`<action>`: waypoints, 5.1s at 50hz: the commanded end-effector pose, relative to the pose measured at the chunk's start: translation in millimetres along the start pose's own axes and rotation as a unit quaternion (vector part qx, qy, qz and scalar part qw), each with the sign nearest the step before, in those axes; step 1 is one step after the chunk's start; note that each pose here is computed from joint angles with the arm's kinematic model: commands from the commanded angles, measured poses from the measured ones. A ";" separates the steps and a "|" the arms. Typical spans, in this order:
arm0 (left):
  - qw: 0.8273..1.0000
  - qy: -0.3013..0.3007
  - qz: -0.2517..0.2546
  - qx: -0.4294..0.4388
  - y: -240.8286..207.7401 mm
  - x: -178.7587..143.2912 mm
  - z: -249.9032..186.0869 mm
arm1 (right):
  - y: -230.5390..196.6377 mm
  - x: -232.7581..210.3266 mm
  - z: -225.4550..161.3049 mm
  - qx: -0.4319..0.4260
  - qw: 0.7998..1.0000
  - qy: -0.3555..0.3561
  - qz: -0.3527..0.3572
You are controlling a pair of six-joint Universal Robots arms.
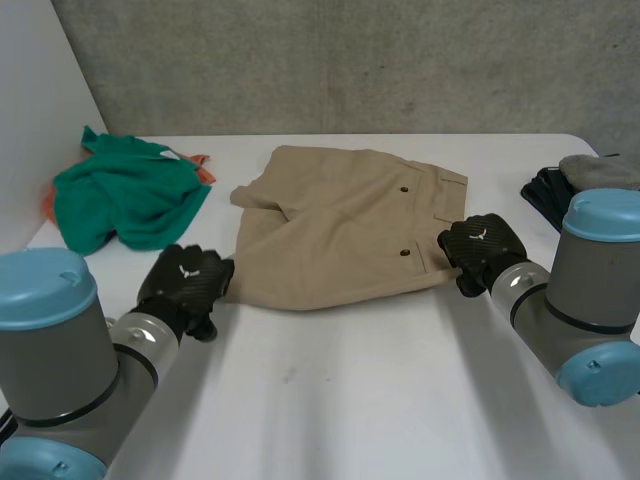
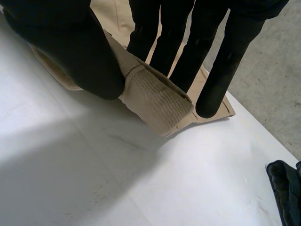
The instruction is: Fold the laundry.
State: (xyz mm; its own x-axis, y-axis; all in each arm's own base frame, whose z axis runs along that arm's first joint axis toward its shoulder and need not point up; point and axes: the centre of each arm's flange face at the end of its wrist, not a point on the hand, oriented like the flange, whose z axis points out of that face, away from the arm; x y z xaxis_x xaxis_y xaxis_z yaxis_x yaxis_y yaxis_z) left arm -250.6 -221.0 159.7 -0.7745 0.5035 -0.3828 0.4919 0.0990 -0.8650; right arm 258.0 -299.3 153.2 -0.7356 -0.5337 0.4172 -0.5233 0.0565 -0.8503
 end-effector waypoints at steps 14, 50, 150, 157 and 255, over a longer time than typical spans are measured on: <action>1.000 0.014 0.002 0.023 8.2 -3.0 87.2 | -2.5 -2.2 -0.7 0.004 1.000 -0.003 -0.005; 0.994 -0.044 0.060 0.085 -57.4 -34.5 95.2 | -23.2 15.8 3.0 0.029 0.999 0.020 -0.012; 0.995 0.082 0.018 0.052 9.4 30.4 77.8 | 12.7 -19.6 -40.3 -0.029 0.998 -0.045 -0.037; 0.996 -0.018 0.044 0.071 6.7 -9.3 98.1 | 9.2 -19.5 -44.2 -0.023 0.998 -0.044 -0.036; 0.993 0.065 0.088 -0.040 -25.8 6.9 -40.5 | -3.2 14.2 -92.3 -0.103 0.982 -0.129 -0.091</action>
State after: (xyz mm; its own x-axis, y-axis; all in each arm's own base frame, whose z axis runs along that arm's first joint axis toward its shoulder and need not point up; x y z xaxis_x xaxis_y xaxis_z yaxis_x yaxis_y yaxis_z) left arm -222.8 -112.1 179.5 -0.5408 0.7576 -0.3655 0.7448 0.2293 -0.6266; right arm 193.6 -187.3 191.7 -0.3873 -0.8185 0.4245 -0.8229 0.0993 -0.5594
